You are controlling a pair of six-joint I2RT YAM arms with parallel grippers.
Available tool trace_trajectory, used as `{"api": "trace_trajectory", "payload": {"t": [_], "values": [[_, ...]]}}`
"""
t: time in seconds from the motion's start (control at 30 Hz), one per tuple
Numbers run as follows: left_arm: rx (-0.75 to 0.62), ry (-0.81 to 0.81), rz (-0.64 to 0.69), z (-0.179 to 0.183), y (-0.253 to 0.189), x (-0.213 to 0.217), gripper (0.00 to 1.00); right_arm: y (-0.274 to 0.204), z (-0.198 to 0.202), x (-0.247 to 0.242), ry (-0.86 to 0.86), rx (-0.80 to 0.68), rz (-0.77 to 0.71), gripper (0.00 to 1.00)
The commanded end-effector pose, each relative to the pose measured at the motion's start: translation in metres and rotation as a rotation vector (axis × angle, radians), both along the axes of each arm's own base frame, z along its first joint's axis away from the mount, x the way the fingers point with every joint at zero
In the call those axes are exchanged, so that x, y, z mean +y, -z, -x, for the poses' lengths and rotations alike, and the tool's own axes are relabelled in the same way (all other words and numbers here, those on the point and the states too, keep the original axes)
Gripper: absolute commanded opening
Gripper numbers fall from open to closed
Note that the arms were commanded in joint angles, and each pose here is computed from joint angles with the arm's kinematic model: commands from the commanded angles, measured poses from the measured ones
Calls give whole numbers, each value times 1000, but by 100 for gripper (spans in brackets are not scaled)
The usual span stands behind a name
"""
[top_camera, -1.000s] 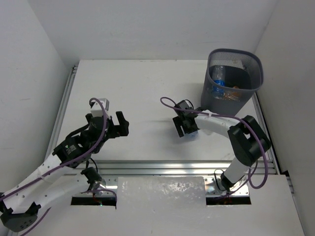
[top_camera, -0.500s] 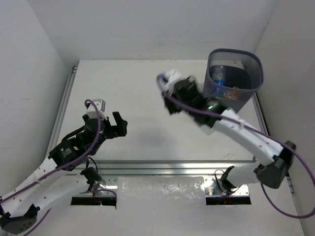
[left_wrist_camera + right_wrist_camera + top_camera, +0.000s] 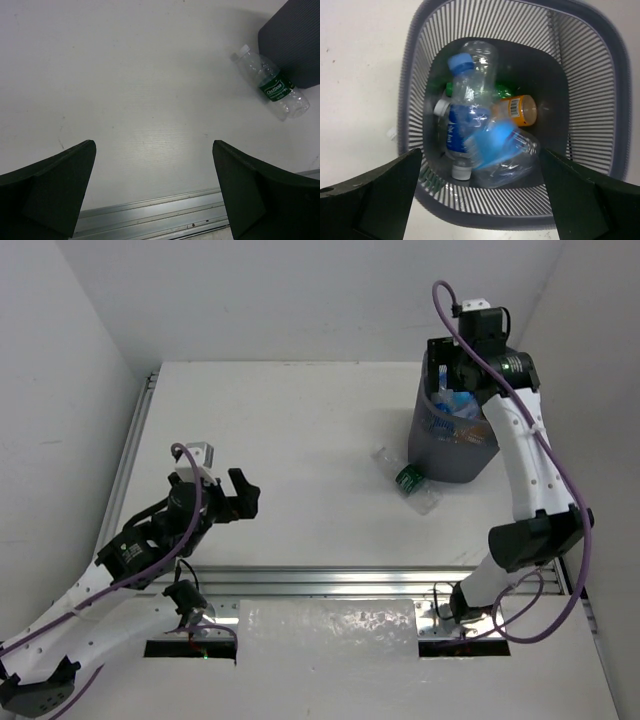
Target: Put the plastic bottles in the bin
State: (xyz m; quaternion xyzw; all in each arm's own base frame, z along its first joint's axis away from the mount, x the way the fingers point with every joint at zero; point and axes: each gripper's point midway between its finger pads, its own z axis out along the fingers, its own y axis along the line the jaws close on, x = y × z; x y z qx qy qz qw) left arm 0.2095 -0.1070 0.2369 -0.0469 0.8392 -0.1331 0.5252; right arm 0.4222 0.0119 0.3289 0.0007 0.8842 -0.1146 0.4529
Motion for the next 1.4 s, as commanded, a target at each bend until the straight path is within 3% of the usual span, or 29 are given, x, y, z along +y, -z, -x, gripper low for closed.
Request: {"api": "trace_trajectory", "payload": {"t": [0.0, 0.07, 0.1, 0.13, 0.17, 0.3, 0.33, 0.47, 0.63, 0.83, 1.0, 1.13, 1.2, 1.33, 1.37], "values": [[-22, 38, 7, -5, -4, -10, 100, -54, 15, 25, -76, -115, -4, 99], [-12, 39, -2, -6, -1, -11, 100, -53, 29, 74, -211, -139, 81, 99], [-11, 39, -3, -6, -1, -11, 100, -76, 42, 92, -287, -232, 95, 99], [-8, 40, -4, -6, -1, -11, 100, -52, 57, 135, -441, -203, 100, 99], [-9, 40, -3, -6, -1, -11, 100, -61, 68, 146, -478, -228, 88, 99], [-23, 39, 8, -5, -5, -10, 100, 49, 95, 170, -557, -41, 216, 99], [-28, 40, 14, -4, -6, -10, 100, 89, 99, 165, -554, 34, 262, 99], [-33, 37, 16, -4, -7, -9, 100, 147, 77, 140, -396, 128, 385, 99], [-36, 34, 22, -3, -8, -8, 100, 217, 51, 107, -258, 308, 384, 99], [-42, 50, 27, -3, -9, -10, 100, 282, 40, 94, -267, 408, 488, 96], [-35, 56, 23, -3, -7, -11, 100, 313, 44, 94, -286, 482, 457, 88], [-40, 61, 27, -3, -9, -12, 100, 317, 53, 112, -337, 499, 358, 49], [-33, 63, 20, -3, -6, -13, 100, 299, 55, 142, -445, 420, 272, 30], [-29, 63, 16, -4, -5, -14, 100, 197, 99, 262, -900, 174, -25, 26], [-27, 62, 13, -4, -5, -13, 100, 132, 102, 271, -923, 25, -114, 26]]}}
